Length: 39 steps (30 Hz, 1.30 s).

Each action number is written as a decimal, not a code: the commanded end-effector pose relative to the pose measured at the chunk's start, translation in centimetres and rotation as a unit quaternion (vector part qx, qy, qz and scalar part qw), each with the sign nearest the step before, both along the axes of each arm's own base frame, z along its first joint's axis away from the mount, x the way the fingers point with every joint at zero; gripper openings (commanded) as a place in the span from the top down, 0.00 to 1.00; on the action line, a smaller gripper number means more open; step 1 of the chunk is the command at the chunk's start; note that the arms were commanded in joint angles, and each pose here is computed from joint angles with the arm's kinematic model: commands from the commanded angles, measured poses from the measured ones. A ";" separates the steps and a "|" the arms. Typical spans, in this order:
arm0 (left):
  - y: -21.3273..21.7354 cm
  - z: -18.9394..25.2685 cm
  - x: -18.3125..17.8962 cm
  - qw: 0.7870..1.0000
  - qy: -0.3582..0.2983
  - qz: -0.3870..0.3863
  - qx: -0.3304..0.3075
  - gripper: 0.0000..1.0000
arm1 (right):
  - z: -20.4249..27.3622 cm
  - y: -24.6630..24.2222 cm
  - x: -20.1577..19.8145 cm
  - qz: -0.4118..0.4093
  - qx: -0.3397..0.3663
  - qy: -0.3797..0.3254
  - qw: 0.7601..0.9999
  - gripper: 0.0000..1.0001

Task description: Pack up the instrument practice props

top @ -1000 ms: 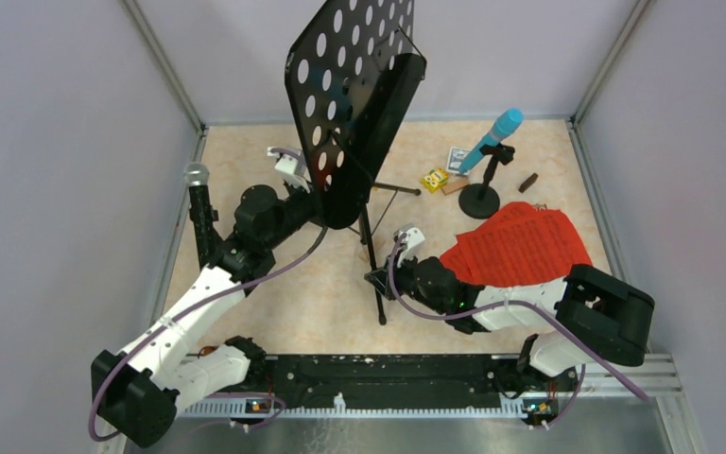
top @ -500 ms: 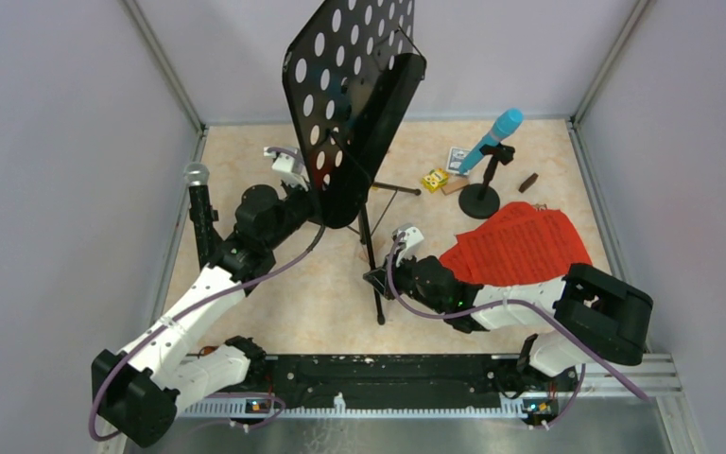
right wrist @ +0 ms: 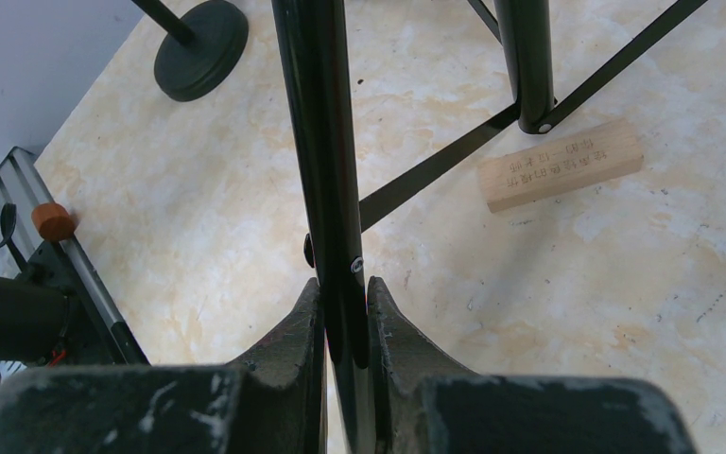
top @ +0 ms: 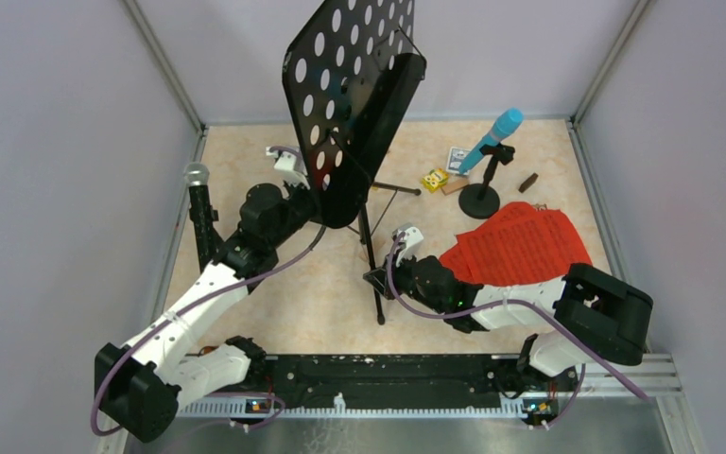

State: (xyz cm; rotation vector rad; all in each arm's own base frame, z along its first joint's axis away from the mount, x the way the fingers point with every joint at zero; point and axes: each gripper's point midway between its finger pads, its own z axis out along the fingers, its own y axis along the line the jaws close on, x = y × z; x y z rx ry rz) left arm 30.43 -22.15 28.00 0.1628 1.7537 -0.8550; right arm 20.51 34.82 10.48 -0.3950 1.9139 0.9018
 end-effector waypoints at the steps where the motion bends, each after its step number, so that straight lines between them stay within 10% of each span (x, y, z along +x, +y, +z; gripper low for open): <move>1: 0.3 0.3 0.5 1.000 -0.004 0.013 -0.009 0.74 | -1.9 -0.7 0.6 -0.039 -0.014 0.050 0.998 1.00; 25: 0.1 -3.6 0.6 0.985 0.130 0.059 -0.098 0.89 | -2.2 -1.0 0.5 -0.041 -0.017 0.052 0.998 1.00; 39: 0.6 -8.2 -0.4 0.941 0.272 0.120 -0.163 0.96 | -2.3 -1.1 0.4 -0.041 -0.016 0.055 0.998 1.00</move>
